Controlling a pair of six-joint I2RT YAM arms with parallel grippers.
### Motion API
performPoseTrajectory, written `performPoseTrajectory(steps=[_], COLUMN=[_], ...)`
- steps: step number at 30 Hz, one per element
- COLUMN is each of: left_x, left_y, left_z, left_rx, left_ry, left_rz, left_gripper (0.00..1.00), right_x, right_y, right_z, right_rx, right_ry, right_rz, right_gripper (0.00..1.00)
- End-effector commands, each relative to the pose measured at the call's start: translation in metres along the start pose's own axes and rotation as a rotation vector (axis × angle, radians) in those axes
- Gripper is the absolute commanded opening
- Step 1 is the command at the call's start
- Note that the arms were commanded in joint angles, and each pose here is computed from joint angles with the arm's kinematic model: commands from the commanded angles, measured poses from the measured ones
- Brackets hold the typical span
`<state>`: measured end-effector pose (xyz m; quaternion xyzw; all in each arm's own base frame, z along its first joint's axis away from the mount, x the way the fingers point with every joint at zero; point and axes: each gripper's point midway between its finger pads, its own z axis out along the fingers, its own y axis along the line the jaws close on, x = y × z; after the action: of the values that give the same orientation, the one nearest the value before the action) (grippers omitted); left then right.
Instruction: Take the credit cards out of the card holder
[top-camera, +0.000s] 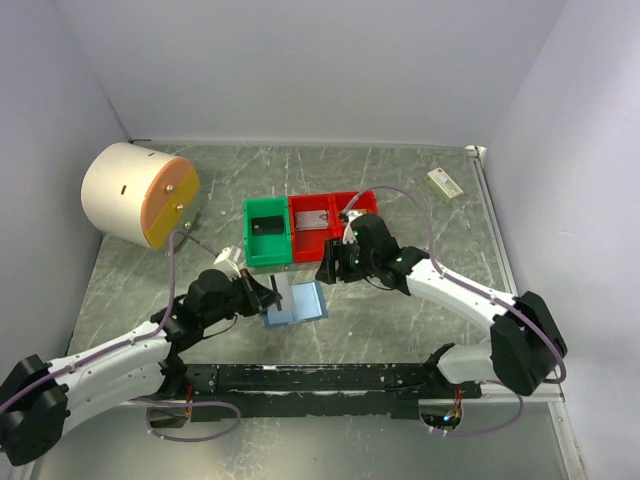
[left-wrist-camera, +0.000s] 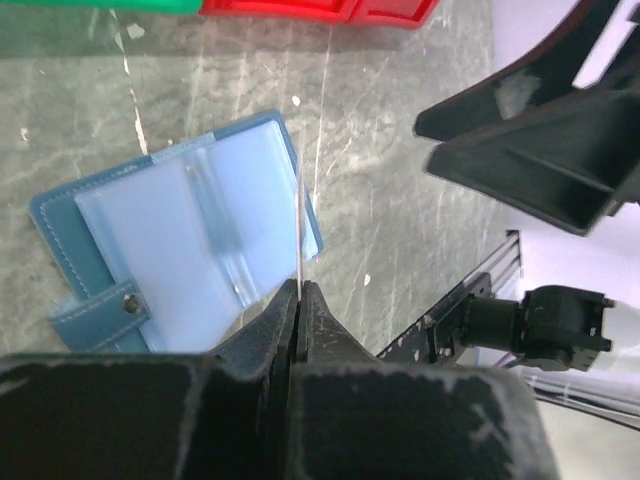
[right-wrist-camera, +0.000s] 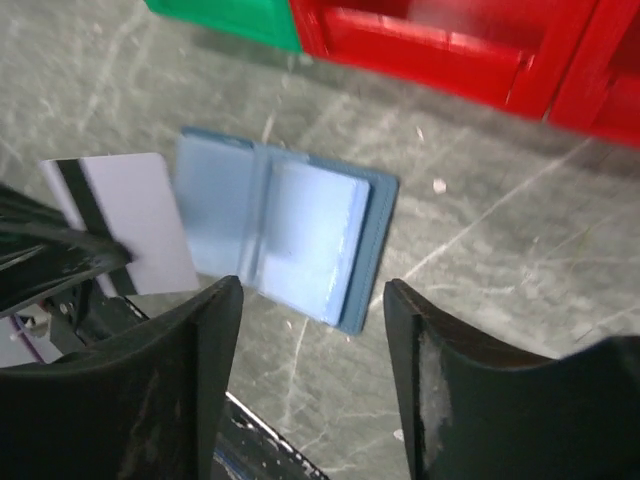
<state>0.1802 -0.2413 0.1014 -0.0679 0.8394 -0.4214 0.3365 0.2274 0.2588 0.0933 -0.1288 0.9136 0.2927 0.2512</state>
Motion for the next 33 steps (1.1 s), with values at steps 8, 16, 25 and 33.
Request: performPoseTrajectory(steps=[8, 16, 25, 33], left_x=[-0.025, -0.033, -0.034, -0.035], left_y=[-0.044, -0.072, -0.080, -0.086], left_z=[-0.038, -0.060, -0.068, -0.068], left_rx=[0.493, 0.557, 0.597, 0.639], left_ry=[-0.033, -0.037, -0.046, -0.054], left_rz=[-0.002, 0.130, 0.168, 0.167], left_gripper=[0.07, 0.07, 0.07, 0.07], right_x=[-0.083, -0.066, -0.054, -0.041], right_y=[0.052, 0.113, 0.139, 0.139], right_z=[-0.051, -0.079, -0.094, -0.081], right_rx=[-0.318, -0.742, -0.991, -0.981], right_ry=[-0.367, -0.343, -0.257, -0.197], right_rz=[-0.060, -0.143, -0.124, -0.092], right_gripper=[0.83, 0.71, 0.63, 0.55])
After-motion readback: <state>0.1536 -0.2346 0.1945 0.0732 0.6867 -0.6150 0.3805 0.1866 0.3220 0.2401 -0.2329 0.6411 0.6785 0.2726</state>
